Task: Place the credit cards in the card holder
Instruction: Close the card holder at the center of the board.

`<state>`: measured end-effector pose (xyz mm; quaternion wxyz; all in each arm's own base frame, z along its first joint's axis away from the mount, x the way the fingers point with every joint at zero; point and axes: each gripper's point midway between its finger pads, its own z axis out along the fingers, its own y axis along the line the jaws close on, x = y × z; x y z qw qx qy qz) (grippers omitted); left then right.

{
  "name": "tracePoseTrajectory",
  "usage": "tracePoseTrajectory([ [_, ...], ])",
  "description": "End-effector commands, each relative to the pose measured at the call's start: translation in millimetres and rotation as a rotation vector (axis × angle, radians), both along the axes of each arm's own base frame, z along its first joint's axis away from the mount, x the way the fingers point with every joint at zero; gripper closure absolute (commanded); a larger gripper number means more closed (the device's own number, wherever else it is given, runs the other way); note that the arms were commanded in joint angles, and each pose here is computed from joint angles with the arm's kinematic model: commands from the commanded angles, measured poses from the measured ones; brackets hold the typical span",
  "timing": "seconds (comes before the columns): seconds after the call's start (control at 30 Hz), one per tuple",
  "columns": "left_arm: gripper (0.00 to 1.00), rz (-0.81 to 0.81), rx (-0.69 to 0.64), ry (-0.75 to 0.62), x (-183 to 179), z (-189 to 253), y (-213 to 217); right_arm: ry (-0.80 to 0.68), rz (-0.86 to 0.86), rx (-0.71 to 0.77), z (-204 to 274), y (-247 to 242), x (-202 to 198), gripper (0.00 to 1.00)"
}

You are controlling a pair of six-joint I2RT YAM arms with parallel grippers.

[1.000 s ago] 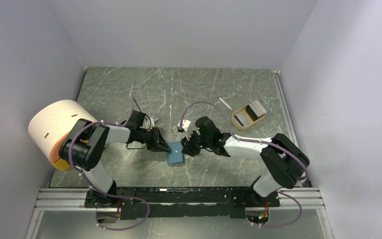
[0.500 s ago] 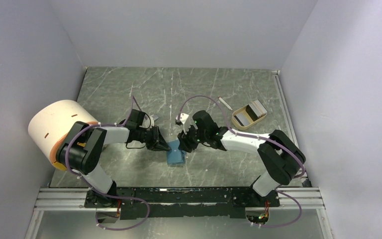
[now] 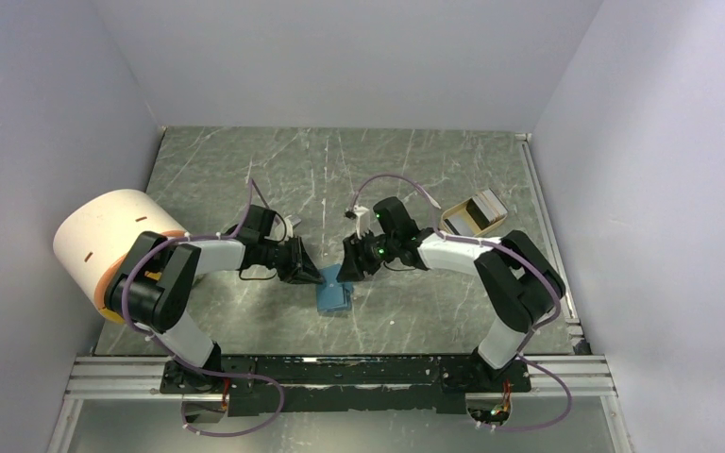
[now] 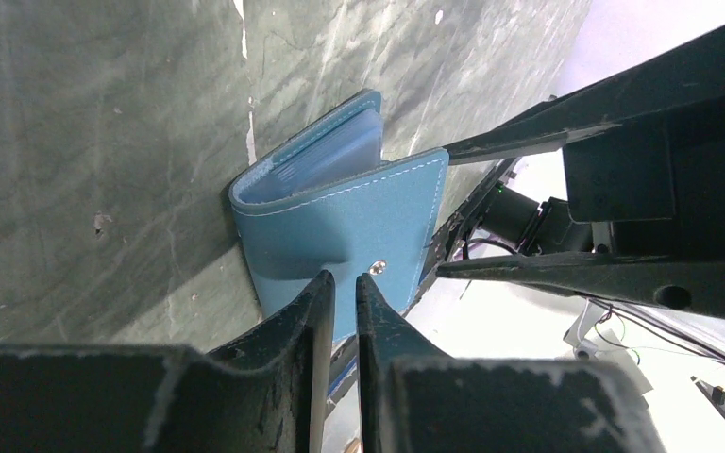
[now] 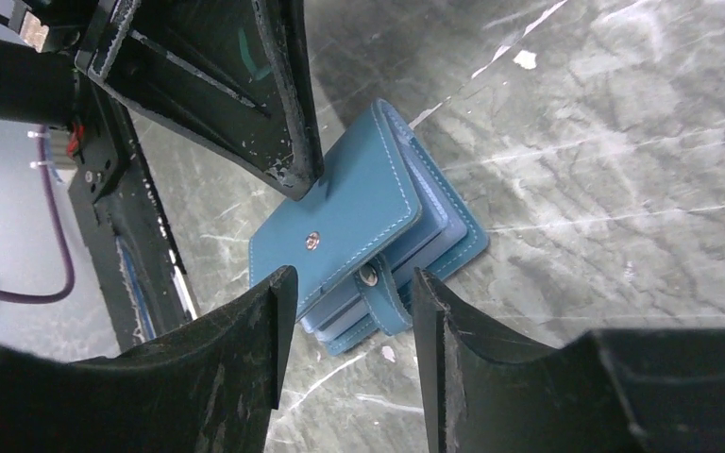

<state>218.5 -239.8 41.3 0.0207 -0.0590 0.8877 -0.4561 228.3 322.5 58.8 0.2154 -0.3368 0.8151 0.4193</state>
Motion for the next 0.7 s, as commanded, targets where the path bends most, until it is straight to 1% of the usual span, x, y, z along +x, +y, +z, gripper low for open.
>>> tracePoseTrajectory([
  [0.0,0.8,-0.01,-0.006,-0.025,1,4,-3,0.08,0.026,0.048,0,8,-9,0.47],
  [0.07,0.8,-0.011,-0.007,-0.02,0,3,-3,0.079,0.033,0.059,-1,9,-9,0.44],
  [0.17,0.8,-0.012,-0.004,-0.015,-1,1,-4,0.085,0.046,0.068,-5,11,-12,0.42],
  [0.4,0.8,-0.014,-0.001,-0.015,1,-1,-6,0.133,0.117,0.094,-9,13,-24,0.43],
  [0.67,0.81,-0.018,0.02,-0.006,1,-7,-6,0.152,0.173,0.047,-8,-3,-41,0.45],
])
